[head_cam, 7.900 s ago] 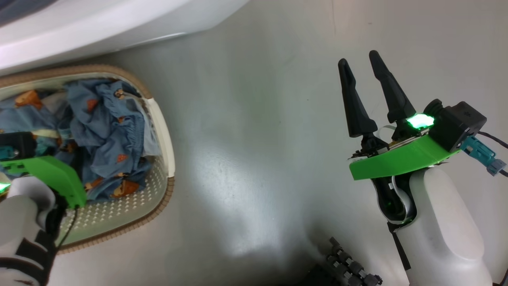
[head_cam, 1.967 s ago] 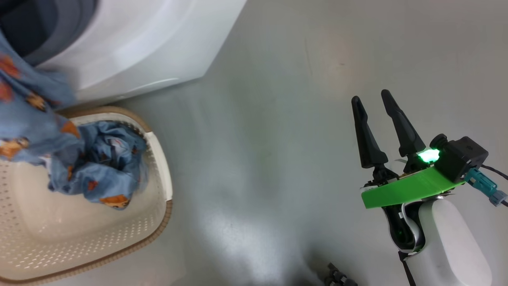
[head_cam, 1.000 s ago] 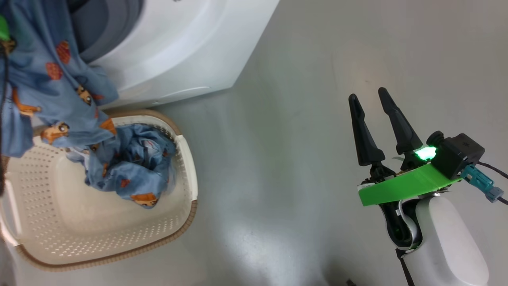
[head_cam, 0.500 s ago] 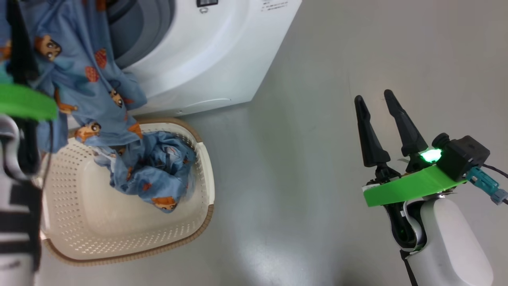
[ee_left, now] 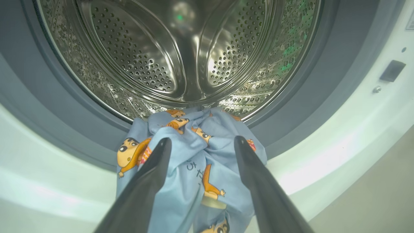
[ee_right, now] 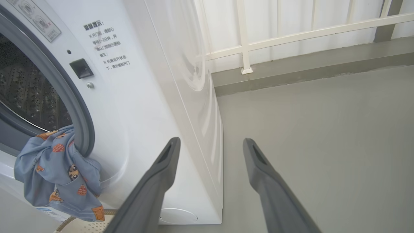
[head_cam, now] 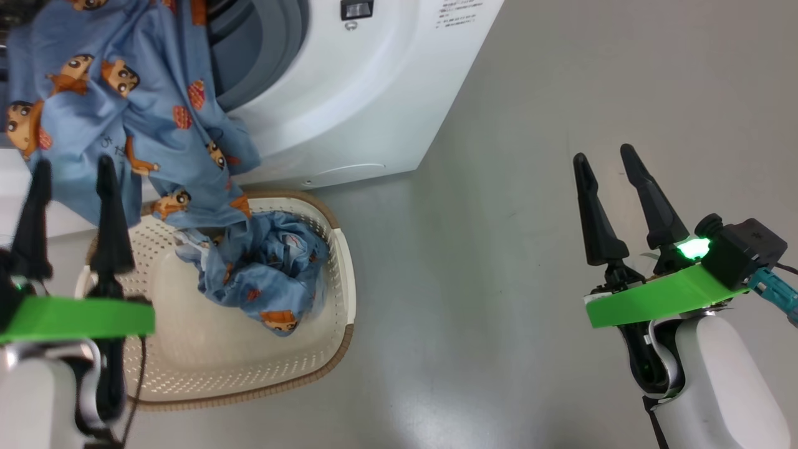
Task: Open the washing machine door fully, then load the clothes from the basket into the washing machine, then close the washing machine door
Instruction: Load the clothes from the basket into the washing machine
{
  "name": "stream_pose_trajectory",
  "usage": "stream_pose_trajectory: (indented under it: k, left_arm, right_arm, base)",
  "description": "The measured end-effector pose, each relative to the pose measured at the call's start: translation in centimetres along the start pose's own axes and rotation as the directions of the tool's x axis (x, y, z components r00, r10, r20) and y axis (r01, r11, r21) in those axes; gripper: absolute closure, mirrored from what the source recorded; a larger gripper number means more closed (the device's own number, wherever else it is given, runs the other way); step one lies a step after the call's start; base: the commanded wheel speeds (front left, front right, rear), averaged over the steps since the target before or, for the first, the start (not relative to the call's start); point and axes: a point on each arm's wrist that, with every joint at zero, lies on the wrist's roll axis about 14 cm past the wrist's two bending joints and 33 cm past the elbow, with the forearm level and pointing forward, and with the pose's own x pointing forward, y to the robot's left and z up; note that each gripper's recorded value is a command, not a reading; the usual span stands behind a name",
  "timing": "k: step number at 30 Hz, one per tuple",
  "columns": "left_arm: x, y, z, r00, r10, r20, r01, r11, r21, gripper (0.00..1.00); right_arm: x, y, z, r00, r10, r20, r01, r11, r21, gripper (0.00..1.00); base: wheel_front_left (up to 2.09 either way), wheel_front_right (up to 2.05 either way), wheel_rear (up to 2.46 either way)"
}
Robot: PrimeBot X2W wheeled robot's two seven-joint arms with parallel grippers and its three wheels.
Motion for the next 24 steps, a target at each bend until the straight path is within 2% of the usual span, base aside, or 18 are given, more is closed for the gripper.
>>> stream_pose_trajectory:
  k: [11, 24]
  left_arm:
    - [-4.0, 0.0, -0.7, 0.998, 0.057, -0.036, -0.058, 0.998, -0.025, 0.0]
    - [-5.2, -0.7, -1.7, 0.996, 0.057, -0.076, -0.061, 0.997, -0.052, 0.0]
  right_arm:
    - [-0.3, 0.0, 1.6, 0.999, 0.014, 0.03, -0.013, 1.0, -0.023, 0.0]
    - [-0.8, 0.3, 2.1, 0.999, 0.025, 0.034, -0.024, 0.999, -0.028, 0.0]
  base:
    - [0.0, 0.0, 0.0]
    - [0.0, 0.0, 0.0]
